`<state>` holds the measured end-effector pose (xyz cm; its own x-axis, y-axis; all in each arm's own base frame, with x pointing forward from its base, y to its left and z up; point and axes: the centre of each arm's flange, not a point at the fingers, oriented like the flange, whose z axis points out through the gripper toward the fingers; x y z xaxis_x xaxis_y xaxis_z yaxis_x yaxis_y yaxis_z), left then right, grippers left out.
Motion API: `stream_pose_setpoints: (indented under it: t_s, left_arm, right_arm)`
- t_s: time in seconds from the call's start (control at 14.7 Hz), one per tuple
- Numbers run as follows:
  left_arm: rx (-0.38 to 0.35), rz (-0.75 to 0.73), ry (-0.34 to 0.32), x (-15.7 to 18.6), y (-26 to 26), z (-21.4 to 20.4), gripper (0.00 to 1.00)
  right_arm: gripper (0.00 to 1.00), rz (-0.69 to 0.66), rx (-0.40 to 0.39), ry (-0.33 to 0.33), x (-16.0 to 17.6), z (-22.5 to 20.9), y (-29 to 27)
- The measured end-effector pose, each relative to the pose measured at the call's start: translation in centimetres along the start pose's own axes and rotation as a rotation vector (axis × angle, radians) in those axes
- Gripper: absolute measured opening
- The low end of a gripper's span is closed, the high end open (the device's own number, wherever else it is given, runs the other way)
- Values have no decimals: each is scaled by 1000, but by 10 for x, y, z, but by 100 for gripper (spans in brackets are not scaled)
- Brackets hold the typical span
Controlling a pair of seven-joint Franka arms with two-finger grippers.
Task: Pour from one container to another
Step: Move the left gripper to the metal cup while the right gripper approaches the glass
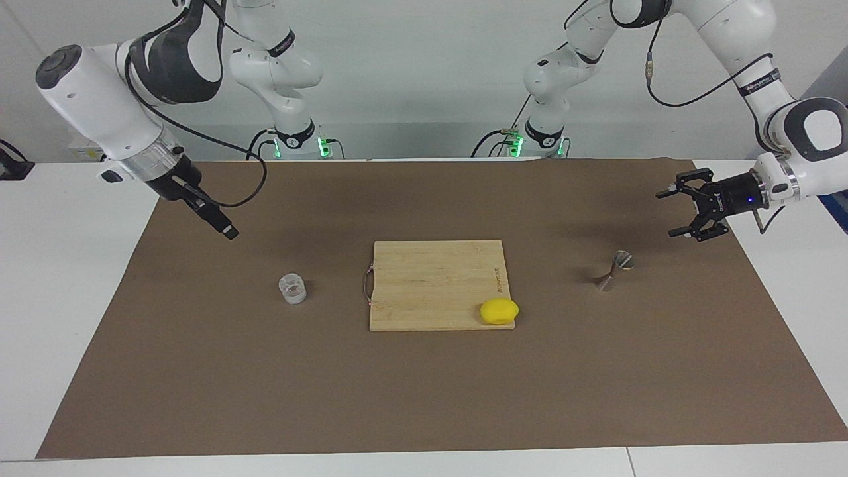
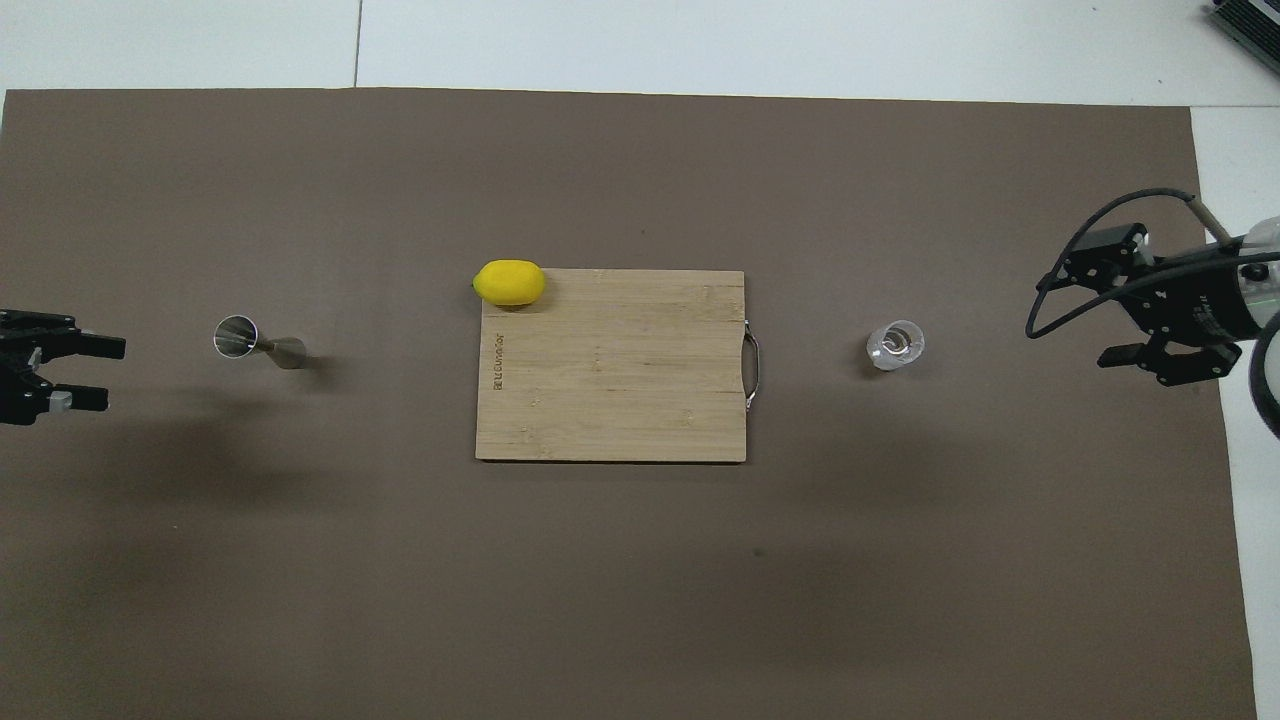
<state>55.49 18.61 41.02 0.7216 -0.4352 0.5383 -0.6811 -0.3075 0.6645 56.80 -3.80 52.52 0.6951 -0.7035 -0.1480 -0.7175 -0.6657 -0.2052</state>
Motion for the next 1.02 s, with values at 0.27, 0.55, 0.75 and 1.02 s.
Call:
stream_pose_setpoints:
  t_s: [0.27, 0.55, 0.75, 1.02]
  left_arm:
    - [-36, 186, 33, -9, -18, 12, 100]
    - [-51, 345, 80, -11, -25, 19, 100]
    - [-77, 388, 155, -21, -37, 25, 100]
    - [-108, 443, 232, -44, -63, 39, 100]
  right_arm:
    - [100, 53, 32, -27, -3, 2, -3]
    - [100, 182, 100, -135, 11, 27, 12]
    - [100, 310, 184, -212, 45, 62, 27]
    - [100, 490, 286, -340, 83, 102, 58]
